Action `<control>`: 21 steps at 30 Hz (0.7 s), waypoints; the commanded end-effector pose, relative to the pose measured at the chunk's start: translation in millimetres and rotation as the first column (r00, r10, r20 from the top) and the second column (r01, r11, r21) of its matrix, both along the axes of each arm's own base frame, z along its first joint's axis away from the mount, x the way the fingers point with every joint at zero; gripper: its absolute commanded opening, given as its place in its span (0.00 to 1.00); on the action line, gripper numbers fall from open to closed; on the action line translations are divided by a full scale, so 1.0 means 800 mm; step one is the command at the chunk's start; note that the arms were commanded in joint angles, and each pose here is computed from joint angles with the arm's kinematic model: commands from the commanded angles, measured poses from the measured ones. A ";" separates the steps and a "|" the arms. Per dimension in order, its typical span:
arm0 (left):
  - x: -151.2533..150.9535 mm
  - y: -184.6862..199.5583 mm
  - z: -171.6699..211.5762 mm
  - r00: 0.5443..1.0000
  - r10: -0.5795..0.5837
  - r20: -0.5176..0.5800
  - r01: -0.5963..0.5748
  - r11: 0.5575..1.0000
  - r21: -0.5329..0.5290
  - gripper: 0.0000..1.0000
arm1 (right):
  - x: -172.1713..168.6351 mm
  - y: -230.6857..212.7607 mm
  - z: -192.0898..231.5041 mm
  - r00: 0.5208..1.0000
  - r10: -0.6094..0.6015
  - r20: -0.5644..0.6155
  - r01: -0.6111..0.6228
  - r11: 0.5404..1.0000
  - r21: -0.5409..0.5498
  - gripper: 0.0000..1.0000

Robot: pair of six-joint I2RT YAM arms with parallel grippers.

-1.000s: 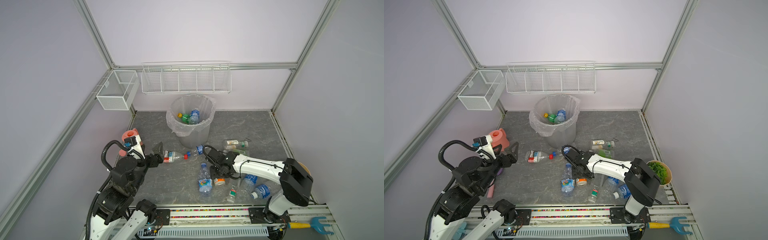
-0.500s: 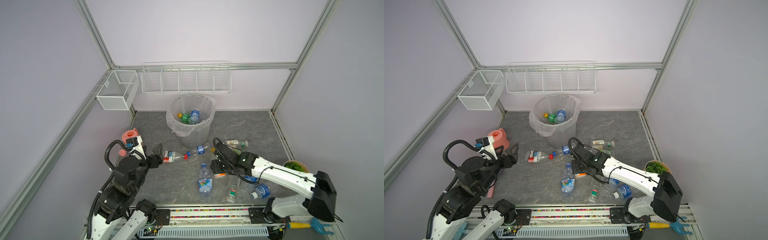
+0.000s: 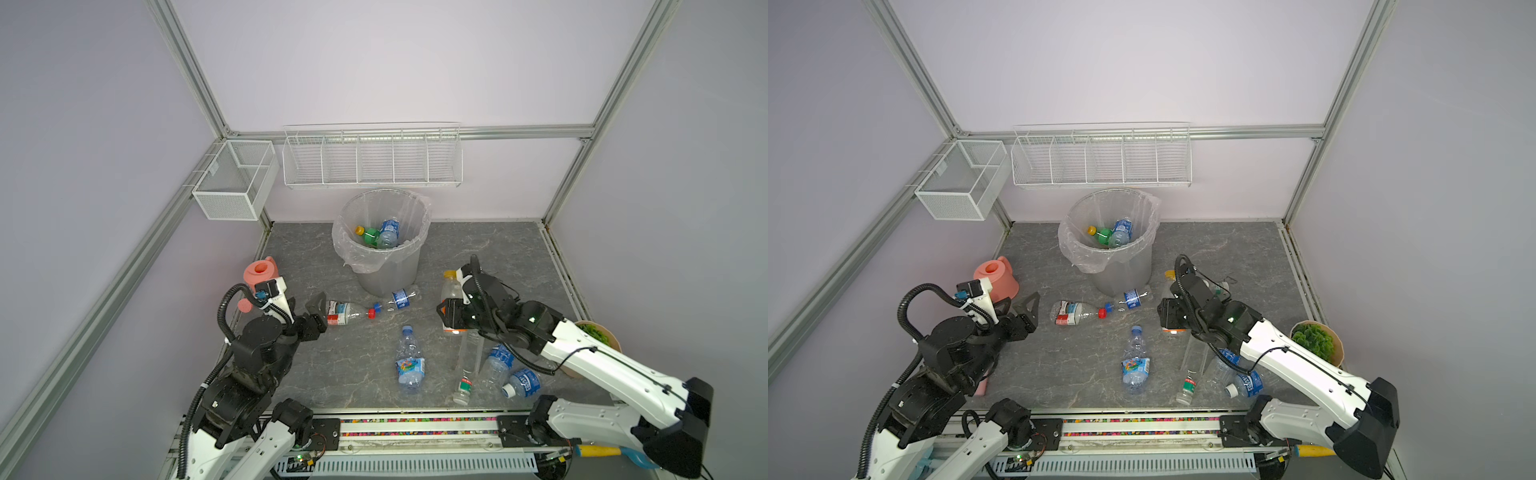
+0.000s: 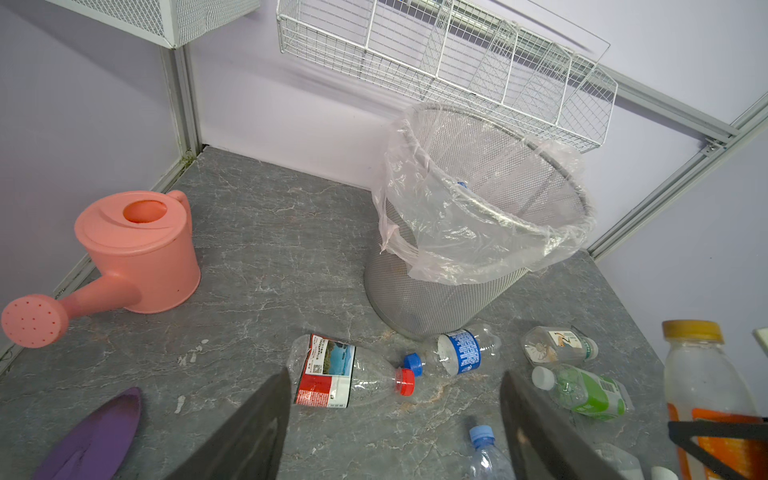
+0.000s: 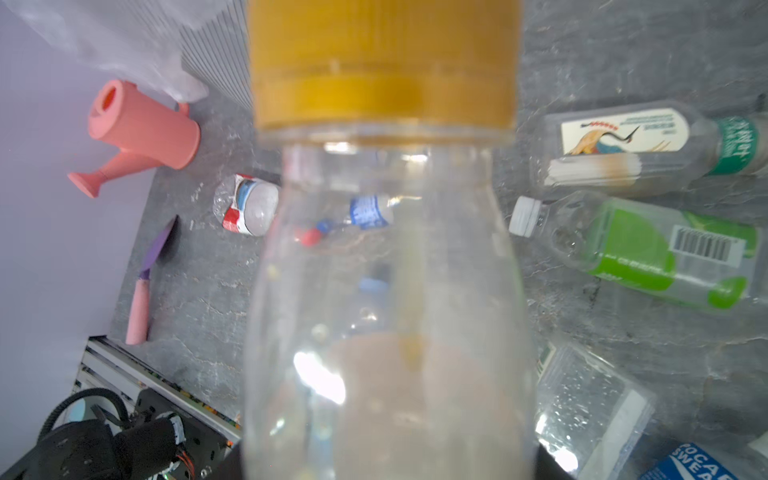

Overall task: Throw the plastic bottles in the bin
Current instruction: 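Lift the orange-labelled bottle with the right gripper toward the bin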

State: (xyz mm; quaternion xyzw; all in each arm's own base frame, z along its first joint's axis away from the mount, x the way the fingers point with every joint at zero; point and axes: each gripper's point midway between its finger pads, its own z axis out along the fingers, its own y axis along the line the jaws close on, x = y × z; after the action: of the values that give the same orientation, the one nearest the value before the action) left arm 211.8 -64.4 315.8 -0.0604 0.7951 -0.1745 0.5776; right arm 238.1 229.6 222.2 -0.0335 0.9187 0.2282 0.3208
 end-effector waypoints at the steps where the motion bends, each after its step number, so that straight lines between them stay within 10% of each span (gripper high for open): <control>1: -0.004 0.000 -0.017 0.999 0.000 -0.041 0.000 1.000 -0.012 0.78 | 0.008 -0.015 0.030 0.997 -0.012 0.080 0.012 1.000 0.009 0.07; 21: -0.003 -0.037 -0.105 0.969 -0.090 -0.229 0.056 0.987 -0.152 0.75 | 0.055 -0.021 0.208 0.915 0.000 0.404 0.000 1.000 0.000 0.07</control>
State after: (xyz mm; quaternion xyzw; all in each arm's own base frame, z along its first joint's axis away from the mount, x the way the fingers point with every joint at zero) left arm 211.6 -87.1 239.0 -0.0830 0.8423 -0.2208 0.4847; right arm 276.4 210.3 378.4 -0.0630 0.8400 0.2255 0.4895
